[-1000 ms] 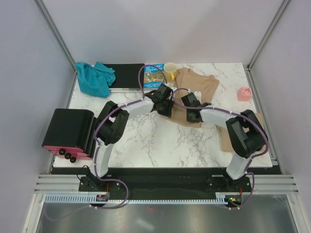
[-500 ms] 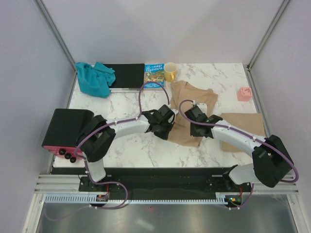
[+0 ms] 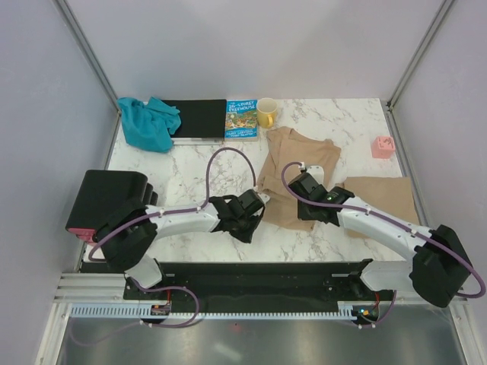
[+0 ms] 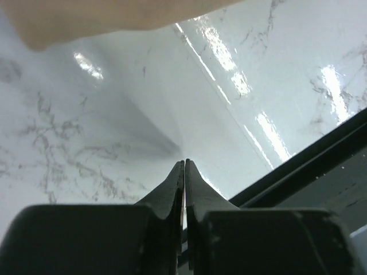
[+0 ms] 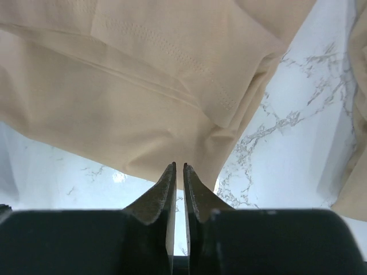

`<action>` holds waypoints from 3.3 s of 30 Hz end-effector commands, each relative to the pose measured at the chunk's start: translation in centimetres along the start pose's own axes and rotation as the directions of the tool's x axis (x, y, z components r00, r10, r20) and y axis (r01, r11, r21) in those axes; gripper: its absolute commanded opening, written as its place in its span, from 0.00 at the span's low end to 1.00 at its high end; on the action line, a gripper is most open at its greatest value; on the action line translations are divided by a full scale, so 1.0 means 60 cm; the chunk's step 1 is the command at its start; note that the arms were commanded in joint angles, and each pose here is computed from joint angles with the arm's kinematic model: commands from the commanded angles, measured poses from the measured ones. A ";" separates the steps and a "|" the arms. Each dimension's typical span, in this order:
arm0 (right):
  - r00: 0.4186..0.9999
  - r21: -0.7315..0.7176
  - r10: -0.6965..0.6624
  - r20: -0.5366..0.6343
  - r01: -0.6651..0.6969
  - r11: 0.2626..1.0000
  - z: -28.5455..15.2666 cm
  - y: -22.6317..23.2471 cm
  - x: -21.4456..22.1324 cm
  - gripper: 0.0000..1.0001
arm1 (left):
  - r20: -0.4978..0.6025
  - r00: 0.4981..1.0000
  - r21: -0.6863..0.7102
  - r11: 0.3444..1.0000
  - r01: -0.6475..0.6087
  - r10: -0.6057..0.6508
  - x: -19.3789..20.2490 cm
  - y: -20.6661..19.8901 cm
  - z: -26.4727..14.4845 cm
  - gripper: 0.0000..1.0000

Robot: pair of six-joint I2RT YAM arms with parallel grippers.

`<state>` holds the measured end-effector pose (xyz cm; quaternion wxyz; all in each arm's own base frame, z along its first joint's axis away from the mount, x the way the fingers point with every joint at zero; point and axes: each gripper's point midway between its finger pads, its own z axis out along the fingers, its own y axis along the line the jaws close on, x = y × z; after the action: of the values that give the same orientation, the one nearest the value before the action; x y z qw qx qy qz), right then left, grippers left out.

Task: Fold and stack the t-shirts

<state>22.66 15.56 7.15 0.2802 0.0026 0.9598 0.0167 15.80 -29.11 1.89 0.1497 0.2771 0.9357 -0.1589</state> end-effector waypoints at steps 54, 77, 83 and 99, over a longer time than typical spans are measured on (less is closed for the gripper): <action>0.904 -0.130 -0.332 -0.269 0.307 0.943 0.028 0.078 0.246 0.00 | -0.049 0.984 0.021 0.985 0.170 -0.169 0.134 0.006 0.000 0.02; 0.968 -0.106 -0.224 0.111 0.235 0.966 -0.077 0.066 0.079 0.29 | 0.169 0.978 -0.084 0.987 0.137 -0.121 0.034 0.026 -0.090 0.35; 0.960 -0.078 -0.228 0.161 0.242 0.967 -0.065 0.055 0.072 0.42 | 0.240 0.965 -0.086 0.988 0.131 -0.107 -0.002 0.025 -0.107 0.45; 0.958 -0.147 -0.251 0.139 0.271 0.951 -0.036 0.094 0.083 0.49 | 0.191 0.978 -0.131 0.985 0.111 -0.085 -0.006 0.027 -0.077 0.44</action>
<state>16.78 20.56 7.07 0.3339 -0.1427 0.9302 0.0526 14.93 -25.66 4.91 0.2232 0.1959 0.9463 -0.1280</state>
